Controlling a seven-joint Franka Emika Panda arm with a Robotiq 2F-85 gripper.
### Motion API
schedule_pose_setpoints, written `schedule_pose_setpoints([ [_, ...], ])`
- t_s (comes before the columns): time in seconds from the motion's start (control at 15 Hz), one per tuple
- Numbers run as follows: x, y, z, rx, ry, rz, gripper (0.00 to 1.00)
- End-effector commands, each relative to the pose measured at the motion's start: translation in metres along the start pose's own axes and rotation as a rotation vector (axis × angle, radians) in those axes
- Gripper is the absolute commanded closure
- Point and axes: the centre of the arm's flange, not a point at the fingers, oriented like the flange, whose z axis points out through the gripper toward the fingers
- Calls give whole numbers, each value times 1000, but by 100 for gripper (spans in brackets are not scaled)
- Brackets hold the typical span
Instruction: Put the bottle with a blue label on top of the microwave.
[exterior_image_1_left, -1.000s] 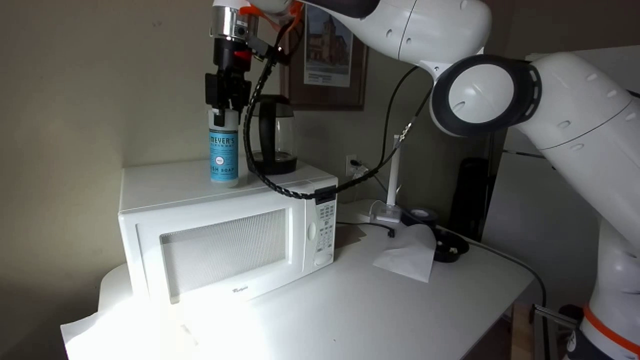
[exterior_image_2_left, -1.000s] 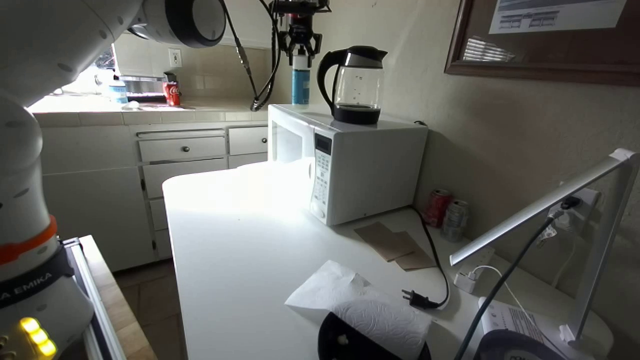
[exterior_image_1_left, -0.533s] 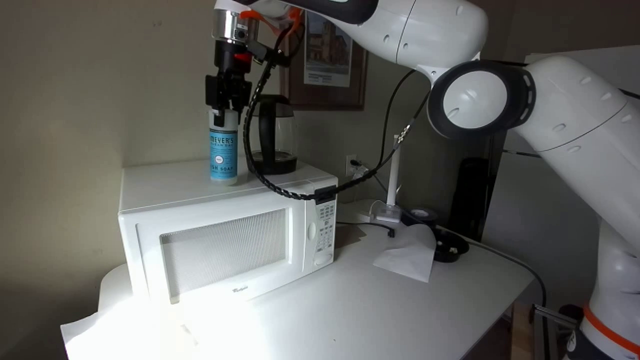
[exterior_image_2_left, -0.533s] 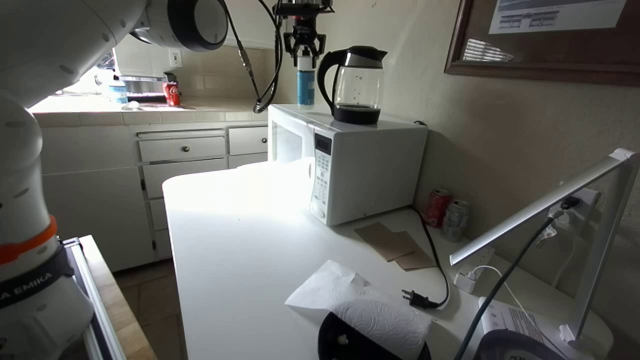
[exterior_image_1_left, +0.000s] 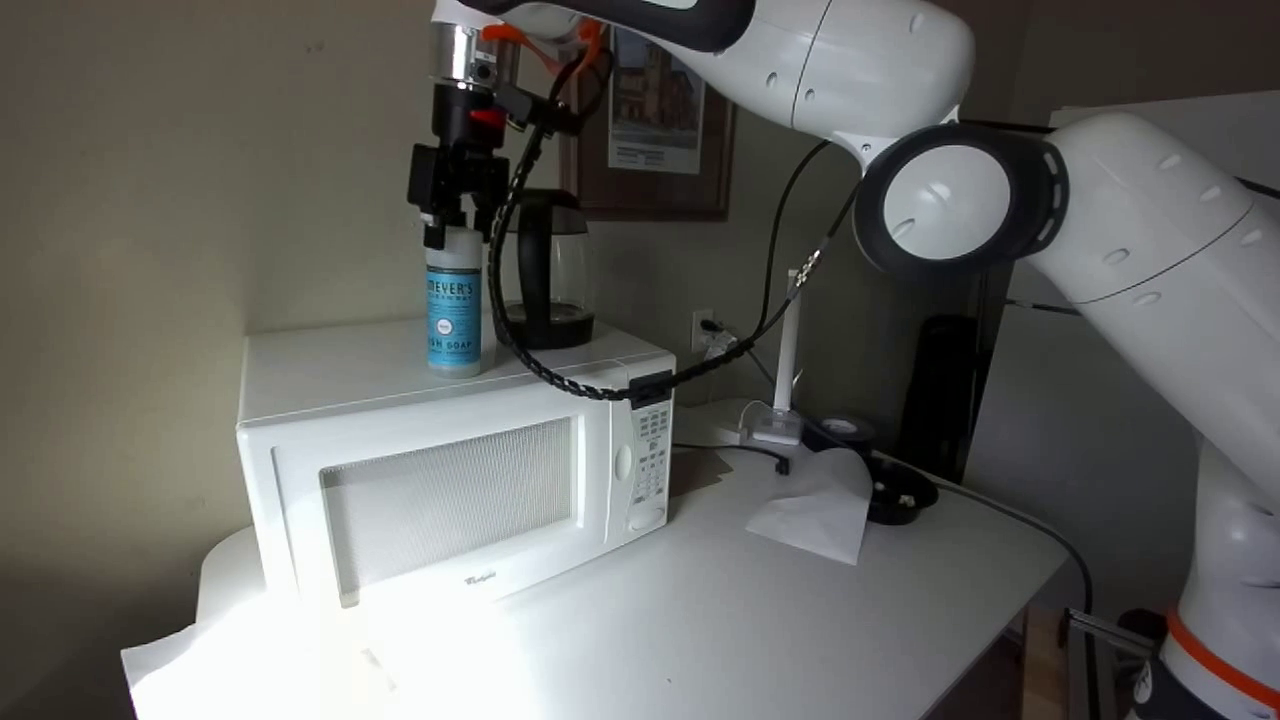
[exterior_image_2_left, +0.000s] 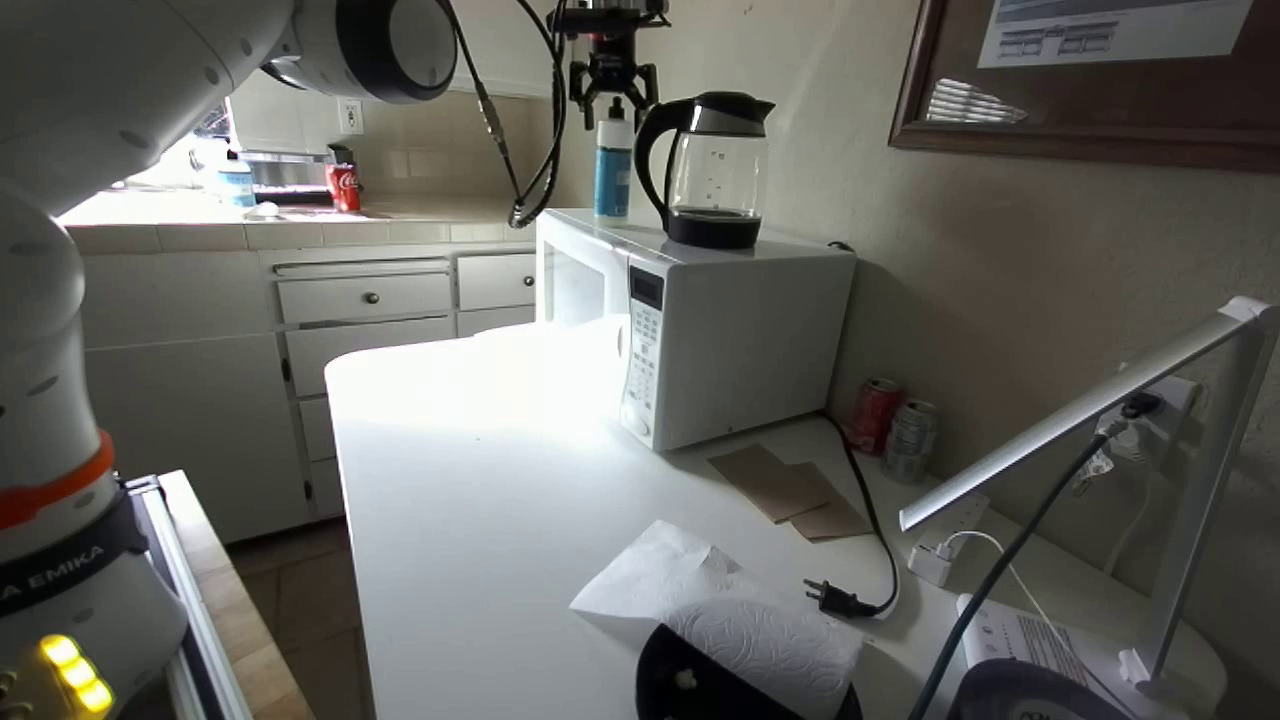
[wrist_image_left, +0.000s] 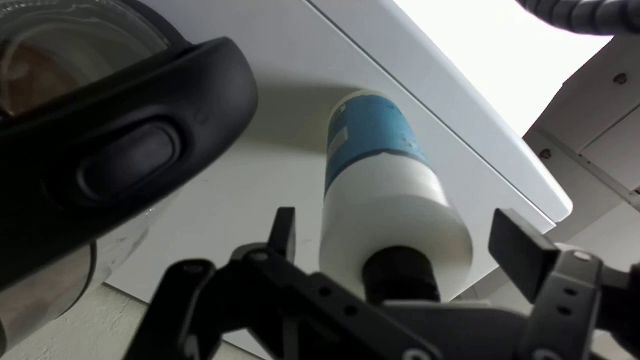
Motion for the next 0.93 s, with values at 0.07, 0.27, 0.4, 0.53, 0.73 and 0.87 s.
schedule_pose_setpoints([
  [0.07,63,7,-41,-11,34,42,0],
  [0.27,35,-9,-90,-48,122,40,0],
  [0.4,12,-22,-126,-46,207,13,0],
  [0.53,-14,-34,-164,-24,285,-32,0],
  [0.73,-61,-47,-212,4,427,-153,0],
  [0.87,-44,-45,-213,-19,397,-109,0],
])
